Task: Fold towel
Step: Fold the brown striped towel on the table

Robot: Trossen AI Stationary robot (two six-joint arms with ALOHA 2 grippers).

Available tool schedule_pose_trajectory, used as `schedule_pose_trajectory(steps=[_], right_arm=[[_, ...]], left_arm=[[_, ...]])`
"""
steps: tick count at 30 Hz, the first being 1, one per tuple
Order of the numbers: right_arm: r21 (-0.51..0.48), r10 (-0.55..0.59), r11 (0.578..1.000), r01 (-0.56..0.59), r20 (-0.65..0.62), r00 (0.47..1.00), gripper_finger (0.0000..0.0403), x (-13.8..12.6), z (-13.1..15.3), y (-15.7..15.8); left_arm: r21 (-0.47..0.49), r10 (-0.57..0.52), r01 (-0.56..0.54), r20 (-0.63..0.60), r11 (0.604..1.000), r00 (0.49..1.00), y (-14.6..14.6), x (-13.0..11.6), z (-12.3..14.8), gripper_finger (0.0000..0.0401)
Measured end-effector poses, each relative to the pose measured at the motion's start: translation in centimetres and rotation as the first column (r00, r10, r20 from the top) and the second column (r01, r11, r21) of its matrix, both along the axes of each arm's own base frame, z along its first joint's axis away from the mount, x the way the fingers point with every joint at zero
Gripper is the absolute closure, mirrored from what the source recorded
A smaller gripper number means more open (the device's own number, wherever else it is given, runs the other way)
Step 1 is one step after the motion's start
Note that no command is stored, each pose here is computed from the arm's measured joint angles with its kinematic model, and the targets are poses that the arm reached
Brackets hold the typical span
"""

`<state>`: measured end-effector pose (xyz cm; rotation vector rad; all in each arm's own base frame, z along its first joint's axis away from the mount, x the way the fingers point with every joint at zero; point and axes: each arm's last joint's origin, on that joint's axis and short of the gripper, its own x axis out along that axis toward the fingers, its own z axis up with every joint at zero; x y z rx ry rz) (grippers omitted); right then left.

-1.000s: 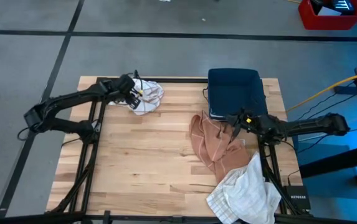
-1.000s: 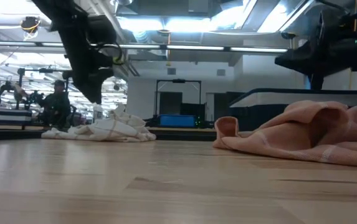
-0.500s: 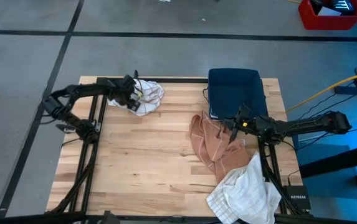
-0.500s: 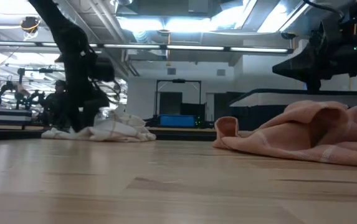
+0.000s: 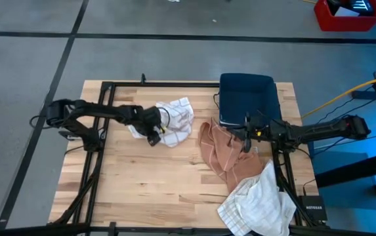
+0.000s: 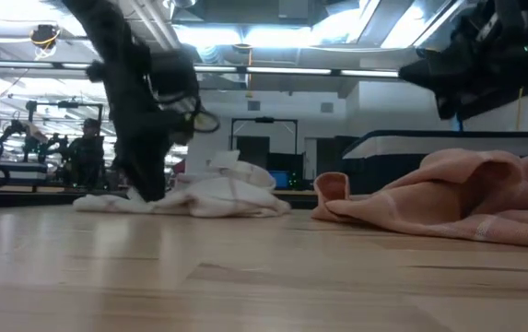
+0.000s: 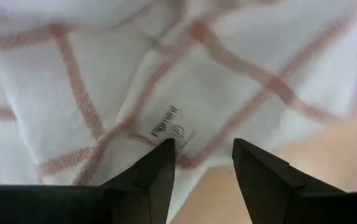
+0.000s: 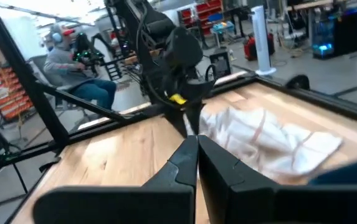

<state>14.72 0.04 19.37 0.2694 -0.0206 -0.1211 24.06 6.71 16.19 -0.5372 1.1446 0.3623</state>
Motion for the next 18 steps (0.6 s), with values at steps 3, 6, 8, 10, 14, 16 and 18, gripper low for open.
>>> schedule_pose_trajectory(steps=[3, 6, 8, 10, 14, 16, 18], right_arm=[[-0.038, -0.001, 0.999, 0.000, -0.020, 1.000, 0.0386, 0.6, 0.7, 0.0], [-0.048, -0.008, 0.999, 0.006, -0.044, 0.999, 0.0386, 1.2, 1.0, 0.0], [-0.051, -0.009, 0.999, 0.006, -0.066, 0.998, 0.0386, 1.5, 1.0, 0.0], [-0.052, -0.010, 0.999, 0.005, -0.093, 0.996, 0.0386, 1.7, 0.6, 0.0], [-0.055, -0.011, 0.998, 0.002, -0.159, 0.987, 0.0386, 2.3, -0.4, 0.0], [-0.062, -0.021, 0.998, 0.009, -0.195, 0.981, 0.0386, 2.6, -1.0, 0.0], [-0.079, -0.035, 0.997, 0.018, -0.222, 0.974, 0.0386, 2.9, -1.4, 0.0]], left_arm=[[0.043, -0.024, 0.025, -0.019, 0.999, 1.000, -0.6, -0.2, 2.5, 0.0249], [0.141, -0.006, 0.006, -0.006, 0.990, 1.000, -0.8, -1.1, 4.5, 0.0249], [0.181, 0.000, -0.006, 0.032, 0.983, 1.000, -0.5, -1.7, 5.3, 0.0249], [0.177, 0.015, -0.020, 0.029, 0.984, 0.999, -0.2, -2.4, 5.1, 0.0249], [0.191, -0.014, 0.014, 0.000, 0.982, 1.000, 0.3, -3.3, 3.4, 0.0249], [0.190, -0.080, 0.078, 0.004, 0.979, 0.997, 0.4, -3.5, 2.3, 0.0249], [0.172, -0.137, 0.132, 0.018, 0.976, 0.990, 0.5, -3.6, 1.4, 0.0249]])
